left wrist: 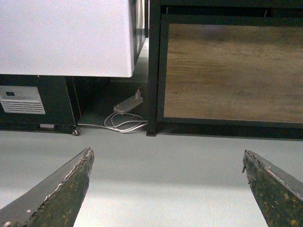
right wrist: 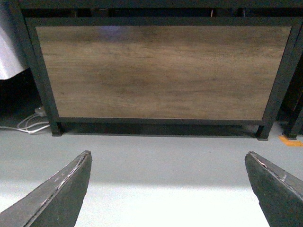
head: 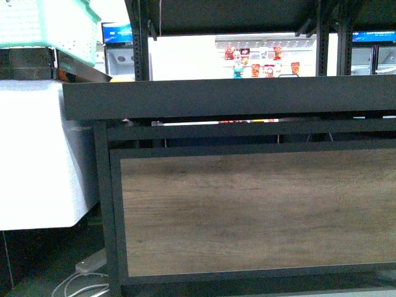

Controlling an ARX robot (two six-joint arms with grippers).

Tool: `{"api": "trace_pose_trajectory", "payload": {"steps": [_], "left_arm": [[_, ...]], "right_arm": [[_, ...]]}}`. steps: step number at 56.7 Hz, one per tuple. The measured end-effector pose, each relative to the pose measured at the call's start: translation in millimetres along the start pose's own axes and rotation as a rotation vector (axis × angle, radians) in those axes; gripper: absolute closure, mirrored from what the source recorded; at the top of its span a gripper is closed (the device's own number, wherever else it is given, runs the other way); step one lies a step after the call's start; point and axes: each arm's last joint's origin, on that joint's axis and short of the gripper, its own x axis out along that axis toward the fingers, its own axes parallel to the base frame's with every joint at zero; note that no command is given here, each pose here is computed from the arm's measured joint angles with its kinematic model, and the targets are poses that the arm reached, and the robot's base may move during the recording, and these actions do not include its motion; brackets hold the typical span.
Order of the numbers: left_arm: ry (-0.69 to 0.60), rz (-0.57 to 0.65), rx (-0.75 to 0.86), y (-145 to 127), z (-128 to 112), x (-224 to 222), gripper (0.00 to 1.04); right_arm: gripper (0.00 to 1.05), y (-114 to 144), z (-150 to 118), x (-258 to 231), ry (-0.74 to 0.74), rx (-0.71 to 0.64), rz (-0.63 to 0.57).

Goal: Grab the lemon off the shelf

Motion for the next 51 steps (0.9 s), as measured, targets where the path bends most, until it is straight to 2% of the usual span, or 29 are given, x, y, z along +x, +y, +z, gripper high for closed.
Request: {"api": "trace_pose_trajectory", "payload": {"steps": [51], "left_arm": [[0.000,0.000,0.000,0.0,0.0,0.0,0.08]], "right_arm": [[0.07,0.0,0.0,0.0,0.000,0.000,0.000]]}}
